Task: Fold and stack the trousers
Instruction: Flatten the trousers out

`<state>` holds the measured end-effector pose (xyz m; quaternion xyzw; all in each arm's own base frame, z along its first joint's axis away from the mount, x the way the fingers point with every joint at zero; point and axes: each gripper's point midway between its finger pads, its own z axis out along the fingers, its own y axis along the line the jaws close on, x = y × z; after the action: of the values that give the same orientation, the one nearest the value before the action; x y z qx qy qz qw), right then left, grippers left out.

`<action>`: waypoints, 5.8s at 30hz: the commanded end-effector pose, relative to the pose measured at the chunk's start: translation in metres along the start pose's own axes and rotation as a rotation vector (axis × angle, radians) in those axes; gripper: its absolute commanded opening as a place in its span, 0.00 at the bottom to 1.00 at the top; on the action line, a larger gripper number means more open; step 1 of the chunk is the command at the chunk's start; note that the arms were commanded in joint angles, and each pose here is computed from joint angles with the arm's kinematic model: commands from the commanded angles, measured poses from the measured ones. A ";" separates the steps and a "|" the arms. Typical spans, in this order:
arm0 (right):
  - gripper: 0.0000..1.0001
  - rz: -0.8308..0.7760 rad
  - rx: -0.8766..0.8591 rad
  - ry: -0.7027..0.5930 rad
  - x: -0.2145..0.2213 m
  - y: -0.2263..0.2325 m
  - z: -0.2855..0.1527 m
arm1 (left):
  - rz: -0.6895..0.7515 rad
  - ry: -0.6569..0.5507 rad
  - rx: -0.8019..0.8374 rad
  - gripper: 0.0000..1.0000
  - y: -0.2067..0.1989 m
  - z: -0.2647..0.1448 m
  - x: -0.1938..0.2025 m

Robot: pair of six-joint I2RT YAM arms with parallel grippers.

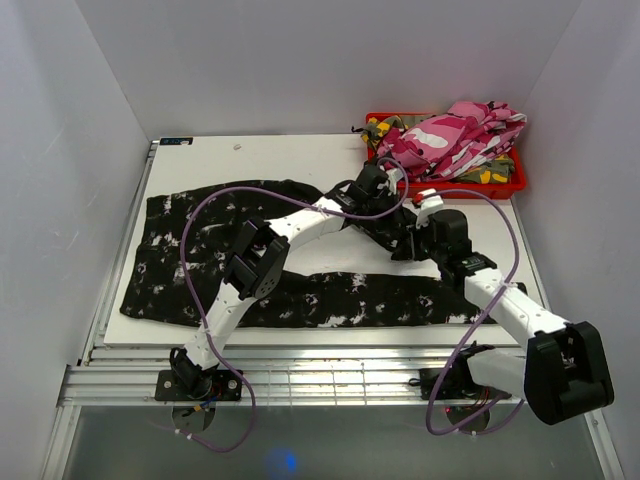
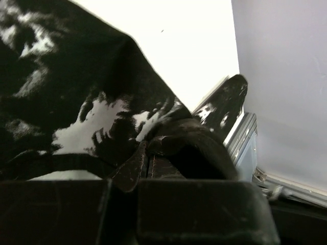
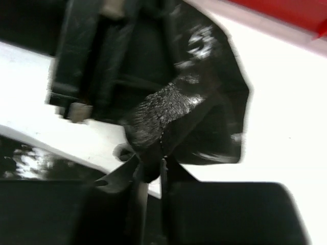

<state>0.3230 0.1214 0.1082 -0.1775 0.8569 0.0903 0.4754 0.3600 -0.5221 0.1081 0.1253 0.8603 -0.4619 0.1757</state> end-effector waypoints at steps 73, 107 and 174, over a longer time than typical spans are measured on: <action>0.73 0.093 0.225 0.345 0.021 -0.285 -0.091 | 0.162 -0.062 -0.955 0.61 0.400 -0.539 0.025; 0.08 0.149 0.053 0.858 0.198 -0.201 -0.156 | 0.136 0.028 -0.973 0.71 0.369 -0.534 0.115; 0.71 0.021 -0.039 0.539 0.099 -0.201 -0.121 | 0.276 -0.034 -0.730 0.65 0.331 -0.566 0.079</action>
<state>0.2307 -0.1539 0.0790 -0.2071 0.9611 0.0211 0.1815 0.2780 0.1539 0.0997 0.1476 0.9576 -0.0496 0.2425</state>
